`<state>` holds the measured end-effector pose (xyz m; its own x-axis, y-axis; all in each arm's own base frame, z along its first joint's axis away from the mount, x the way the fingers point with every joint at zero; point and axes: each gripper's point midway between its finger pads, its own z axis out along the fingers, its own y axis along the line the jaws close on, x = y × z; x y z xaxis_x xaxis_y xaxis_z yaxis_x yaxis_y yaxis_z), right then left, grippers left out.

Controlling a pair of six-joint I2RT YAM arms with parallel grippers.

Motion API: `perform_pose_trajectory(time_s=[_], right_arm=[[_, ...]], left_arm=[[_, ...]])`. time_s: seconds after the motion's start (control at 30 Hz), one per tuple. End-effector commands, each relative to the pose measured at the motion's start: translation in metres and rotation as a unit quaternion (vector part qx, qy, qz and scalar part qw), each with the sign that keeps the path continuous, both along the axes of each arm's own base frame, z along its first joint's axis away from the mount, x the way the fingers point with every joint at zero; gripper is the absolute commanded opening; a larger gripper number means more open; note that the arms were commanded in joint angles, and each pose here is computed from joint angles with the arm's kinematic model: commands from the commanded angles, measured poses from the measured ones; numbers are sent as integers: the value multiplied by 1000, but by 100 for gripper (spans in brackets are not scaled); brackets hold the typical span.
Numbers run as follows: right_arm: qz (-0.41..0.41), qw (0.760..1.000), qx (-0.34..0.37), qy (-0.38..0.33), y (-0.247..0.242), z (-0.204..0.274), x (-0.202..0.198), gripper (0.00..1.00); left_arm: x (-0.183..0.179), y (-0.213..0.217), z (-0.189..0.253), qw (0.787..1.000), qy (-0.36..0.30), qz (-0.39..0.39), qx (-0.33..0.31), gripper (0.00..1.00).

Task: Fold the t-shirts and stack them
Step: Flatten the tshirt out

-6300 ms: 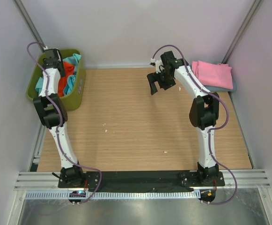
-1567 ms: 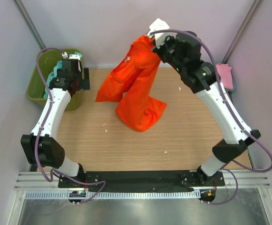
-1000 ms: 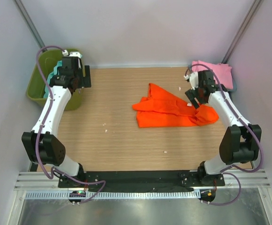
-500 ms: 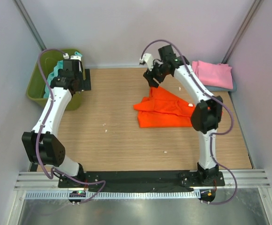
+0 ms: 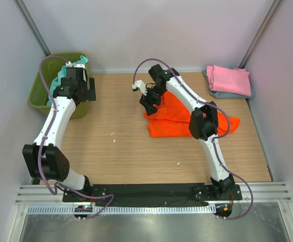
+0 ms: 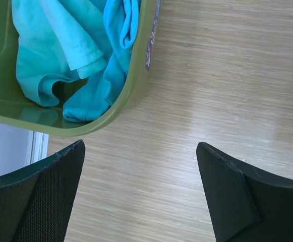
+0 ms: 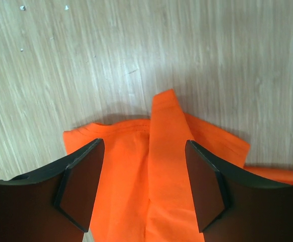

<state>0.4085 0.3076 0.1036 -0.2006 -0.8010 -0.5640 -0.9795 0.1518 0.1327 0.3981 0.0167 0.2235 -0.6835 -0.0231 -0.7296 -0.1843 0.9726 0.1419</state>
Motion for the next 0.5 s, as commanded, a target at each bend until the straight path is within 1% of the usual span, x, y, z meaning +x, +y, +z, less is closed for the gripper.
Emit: perform_pose_trajectory(time_s=[0.0,0.13,0.27,0.47], right_arm=[[30,999,12,-9,8,14,-10,71],[33,999,5,-8,12,3,-9,71],[21,1000,10,-17,16,-5,1,71],[-7,999,19,-41,28,-18,27,71]], left_arm=[[-2,8,18,999,-32,13,2,92],[-3,11,18,999,-32,17,0,92],[-6,10,18,999,-32,16,-3,92],[-9,11,15,999,-29,18,-3,92]])
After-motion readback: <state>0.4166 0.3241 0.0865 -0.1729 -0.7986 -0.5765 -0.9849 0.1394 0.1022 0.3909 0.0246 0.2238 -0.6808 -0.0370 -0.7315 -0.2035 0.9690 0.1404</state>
